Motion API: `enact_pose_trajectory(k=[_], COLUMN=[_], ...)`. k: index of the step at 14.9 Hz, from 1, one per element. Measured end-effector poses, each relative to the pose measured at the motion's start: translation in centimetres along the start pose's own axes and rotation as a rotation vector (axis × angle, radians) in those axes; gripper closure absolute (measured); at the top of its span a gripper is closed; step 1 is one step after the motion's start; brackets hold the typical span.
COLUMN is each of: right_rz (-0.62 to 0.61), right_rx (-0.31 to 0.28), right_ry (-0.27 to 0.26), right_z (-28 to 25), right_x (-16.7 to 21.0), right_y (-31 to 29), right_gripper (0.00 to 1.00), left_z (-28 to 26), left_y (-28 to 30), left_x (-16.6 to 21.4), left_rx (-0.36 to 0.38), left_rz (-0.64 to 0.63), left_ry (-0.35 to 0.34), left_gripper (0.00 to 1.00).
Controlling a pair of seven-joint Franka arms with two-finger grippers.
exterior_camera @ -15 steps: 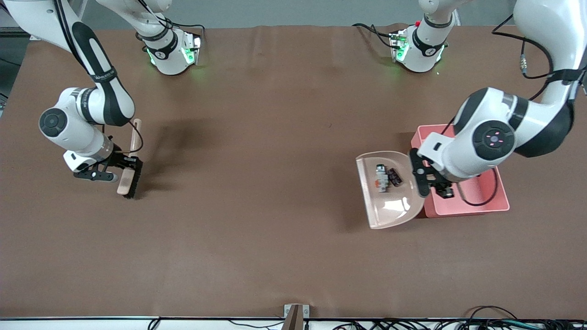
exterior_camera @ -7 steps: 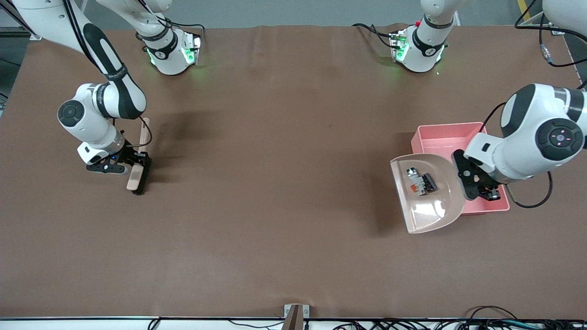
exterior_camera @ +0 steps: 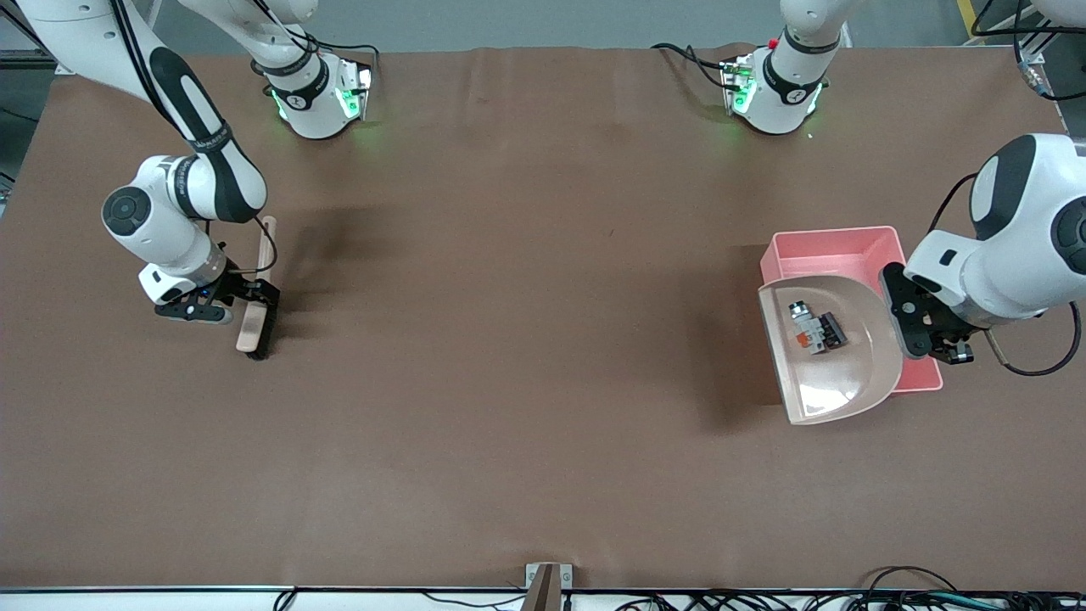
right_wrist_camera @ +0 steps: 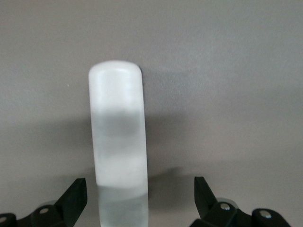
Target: Clean e-waste and dump in bin
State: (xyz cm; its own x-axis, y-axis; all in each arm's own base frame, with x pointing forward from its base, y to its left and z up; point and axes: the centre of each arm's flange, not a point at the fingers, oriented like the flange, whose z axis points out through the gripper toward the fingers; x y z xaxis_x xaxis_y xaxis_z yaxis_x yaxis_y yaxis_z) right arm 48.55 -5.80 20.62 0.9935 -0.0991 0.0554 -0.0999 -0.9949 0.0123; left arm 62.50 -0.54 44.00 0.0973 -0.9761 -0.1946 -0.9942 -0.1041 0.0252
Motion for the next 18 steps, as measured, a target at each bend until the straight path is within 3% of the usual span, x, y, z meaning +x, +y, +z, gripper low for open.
enact_pose_trajectory(k=[2, 4, 6, 8, 13, 18], right_rz=[-0.002, -0.004, 0.001, 0.001, -0.003, 0.011], right_rx=[-0.002, -0.010, -0.021, -0.030, -0.037, -0.038], right_ry=[0.002, -0.048, -0.105, -0.127, -0.083, -0.036], right_z=[-1.2, -4.2, -9.4, -16.2, -33.4, -39.4], right_x=[1.0, 2.7, 5.0, 7.8, 11.6, 12.0], right_y=[0.0, -0.1, 0.3, 0.6, -0.1, 0.5], right_gripper=[0.00, 0.00, 0.00, 0.00, 0.00, 0.00], left_z=[0.1, 0.5, 1.1, 2.0, 4.4, 6.5], left_y=[0.4, 0.8, 1.3, 1.9, 3.0, 3.7], left_x=[-1.5, -3.3, -4.5, -5.1, -7.4, -9.4], left_rx=[-0.003, -0.008, -0.014, -0.023, -0.052, -0.067], left_rz=[0.018, 0.037, 0.054, 0.072, 0.108, 0.128], left_ry=[-0.015, -0.030, -0.042, -0.052, -0.065, -0.122], left_gripper=[0.67, 0.67, 0.67, 0.67, 0.67, 0.67])
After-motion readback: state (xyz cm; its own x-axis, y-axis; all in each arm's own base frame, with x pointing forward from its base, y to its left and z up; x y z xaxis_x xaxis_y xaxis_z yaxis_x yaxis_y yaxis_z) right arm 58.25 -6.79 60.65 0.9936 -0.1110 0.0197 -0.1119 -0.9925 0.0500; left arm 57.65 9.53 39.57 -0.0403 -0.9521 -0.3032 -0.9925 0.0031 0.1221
